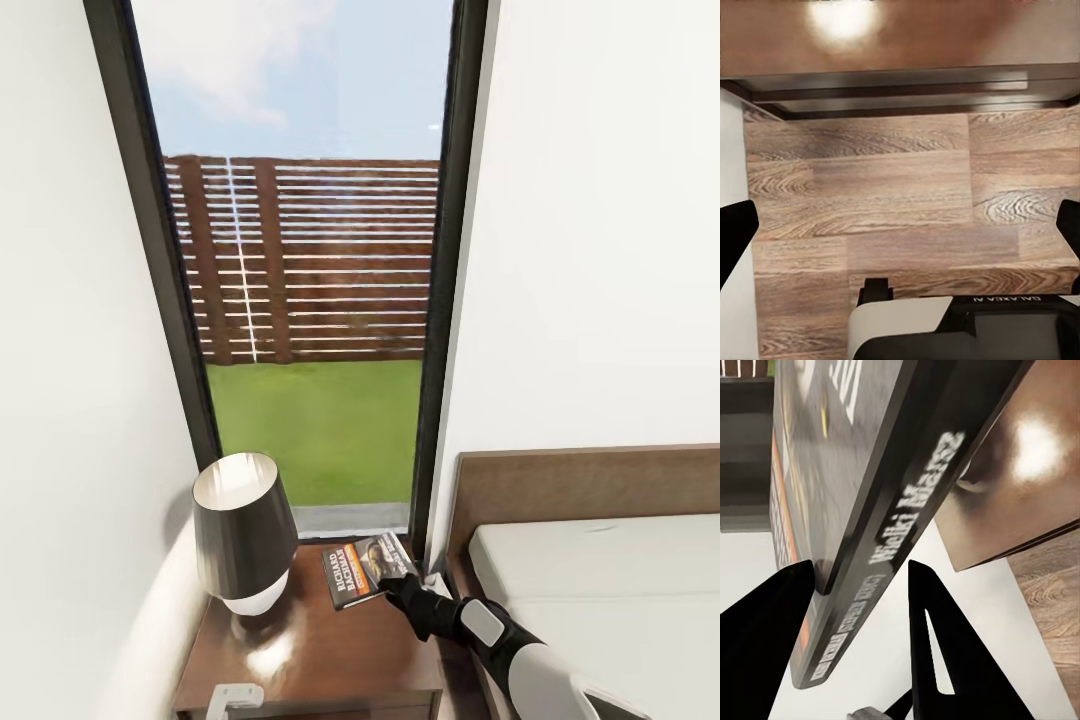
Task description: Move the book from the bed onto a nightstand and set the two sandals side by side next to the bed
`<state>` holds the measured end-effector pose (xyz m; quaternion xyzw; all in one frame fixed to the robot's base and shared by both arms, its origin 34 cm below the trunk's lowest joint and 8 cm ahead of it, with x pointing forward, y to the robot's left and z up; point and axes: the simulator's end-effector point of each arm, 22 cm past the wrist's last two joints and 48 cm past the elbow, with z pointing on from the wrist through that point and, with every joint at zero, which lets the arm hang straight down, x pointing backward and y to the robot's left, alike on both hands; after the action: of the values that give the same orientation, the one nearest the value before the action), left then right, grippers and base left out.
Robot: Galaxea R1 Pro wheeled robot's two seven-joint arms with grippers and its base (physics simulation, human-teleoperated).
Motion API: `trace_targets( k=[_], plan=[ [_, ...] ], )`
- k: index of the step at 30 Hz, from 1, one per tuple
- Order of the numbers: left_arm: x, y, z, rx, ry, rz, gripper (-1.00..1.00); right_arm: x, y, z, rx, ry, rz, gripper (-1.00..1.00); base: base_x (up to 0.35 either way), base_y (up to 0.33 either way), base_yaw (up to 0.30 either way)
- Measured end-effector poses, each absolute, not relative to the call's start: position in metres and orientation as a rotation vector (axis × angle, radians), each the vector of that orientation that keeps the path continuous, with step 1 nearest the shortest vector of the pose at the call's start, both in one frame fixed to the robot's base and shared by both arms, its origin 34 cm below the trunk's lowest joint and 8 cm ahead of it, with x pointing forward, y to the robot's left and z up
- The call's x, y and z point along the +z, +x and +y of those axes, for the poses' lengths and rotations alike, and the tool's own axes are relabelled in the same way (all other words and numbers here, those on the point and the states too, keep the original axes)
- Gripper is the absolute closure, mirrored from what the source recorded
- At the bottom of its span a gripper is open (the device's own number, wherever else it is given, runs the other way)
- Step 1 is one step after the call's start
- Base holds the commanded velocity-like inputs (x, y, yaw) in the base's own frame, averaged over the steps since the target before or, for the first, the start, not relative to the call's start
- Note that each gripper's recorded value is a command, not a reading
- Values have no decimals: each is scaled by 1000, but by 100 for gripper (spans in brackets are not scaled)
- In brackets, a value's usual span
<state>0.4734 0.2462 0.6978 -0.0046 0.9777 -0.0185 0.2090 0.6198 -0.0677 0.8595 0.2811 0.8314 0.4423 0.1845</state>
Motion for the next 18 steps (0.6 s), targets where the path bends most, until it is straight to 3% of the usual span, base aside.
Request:
trace_targets(
  k=[18],
  plan=[
    [685, 481, 248, -48, -14, 2717, -100, 847, 626, -65, 1250, 789, 2345, 100, 0, 0, 0]
  ],
)
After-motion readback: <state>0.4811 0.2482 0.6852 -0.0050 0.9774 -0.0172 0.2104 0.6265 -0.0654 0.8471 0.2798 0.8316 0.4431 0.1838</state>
